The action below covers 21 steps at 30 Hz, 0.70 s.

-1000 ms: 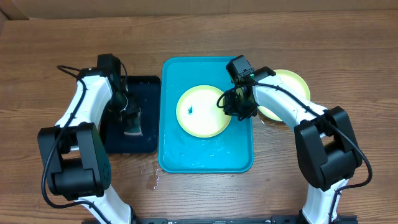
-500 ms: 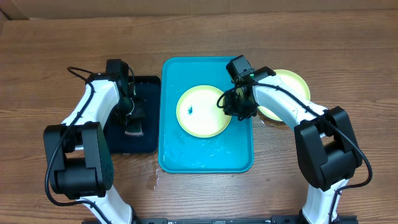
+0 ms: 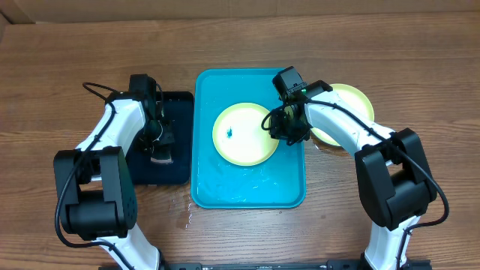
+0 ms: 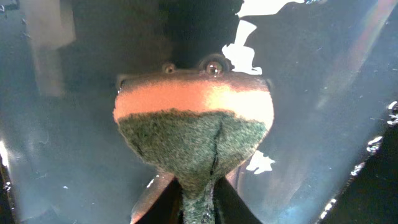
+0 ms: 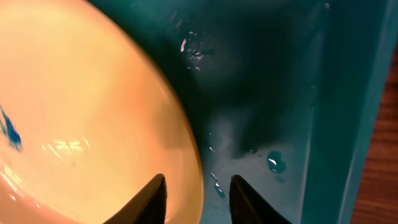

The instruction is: Clean dirty plates on tray and stack at the side

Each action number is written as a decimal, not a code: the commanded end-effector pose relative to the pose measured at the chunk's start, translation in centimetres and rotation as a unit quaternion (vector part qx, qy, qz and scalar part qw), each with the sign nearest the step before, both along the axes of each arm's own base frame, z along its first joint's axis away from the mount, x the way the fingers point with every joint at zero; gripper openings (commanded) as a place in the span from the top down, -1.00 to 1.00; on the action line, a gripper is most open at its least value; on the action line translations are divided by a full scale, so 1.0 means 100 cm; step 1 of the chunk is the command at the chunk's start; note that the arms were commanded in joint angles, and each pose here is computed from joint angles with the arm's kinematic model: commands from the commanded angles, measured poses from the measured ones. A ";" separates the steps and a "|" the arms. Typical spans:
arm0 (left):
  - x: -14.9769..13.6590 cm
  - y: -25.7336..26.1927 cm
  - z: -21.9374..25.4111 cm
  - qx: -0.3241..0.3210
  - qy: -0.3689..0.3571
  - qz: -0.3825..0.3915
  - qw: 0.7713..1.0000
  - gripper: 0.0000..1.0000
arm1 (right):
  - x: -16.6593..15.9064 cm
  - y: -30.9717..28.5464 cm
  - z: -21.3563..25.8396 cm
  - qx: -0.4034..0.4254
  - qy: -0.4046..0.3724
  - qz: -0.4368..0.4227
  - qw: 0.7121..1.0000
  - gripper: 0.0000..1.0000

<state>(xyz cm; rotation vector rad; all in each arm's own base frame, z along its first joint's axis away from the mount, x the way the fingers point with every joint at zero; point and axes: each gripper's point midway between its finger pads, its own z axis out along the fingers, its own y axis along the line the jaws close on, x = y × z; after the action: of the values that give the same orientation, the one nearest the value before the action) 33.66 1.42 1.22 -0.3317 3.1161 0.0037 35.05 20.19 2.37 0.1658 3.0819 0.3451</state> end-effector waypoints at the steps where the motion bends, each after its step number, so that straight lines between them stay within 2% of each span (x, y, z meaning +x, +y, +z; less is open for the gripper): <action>1: -0.006 0.000 -0.006 0.007 0.011 -0.015 1.000 0.78 | 0.001 0.005 0.014 0.010 -0.018 0.004 1.000 0.49; 5: -0.003 0.001 -0.003 0.008 0.007 -0.022 1.000 0.92 | 0.000 0.007 0.014 0.010 -0.017 0.006 1.000 0.56; 9: 0.004 0.005 0.011 0.016 -0.010 -0.019 1.000 0.92 | -0.006 0.015 0.014 0.010 -0.013 0.004 1.000 0.56; 15: 0.017 0.006 0.055 0.021 -0.081 -0.018 0.996 0.91 | -0.013 0.023 0.013 -0.007 -0.015 0.003 1.000 0.57; 17: 0.020 0.008 0.075 0.029 -0.112 -0.019 0.993 0.91 | -0.014 0.022 0.012 -0.025 -0.021 -0.004 0.999 0.68; 21: 0.020 0.012 0.108 0.043 -0.159 -0.018 0.986 0.92 | -0.018 0.025 0.011 -0.040 -0.028 0.001 0.999 0.77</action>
<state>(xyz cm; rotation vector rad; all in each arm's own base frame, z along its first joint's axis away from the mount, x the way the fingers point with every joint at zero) 34.91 2.13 8.23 -0.2877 2.9092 0.0428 33.00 22.70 2.17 0.1318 3.0893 0.2564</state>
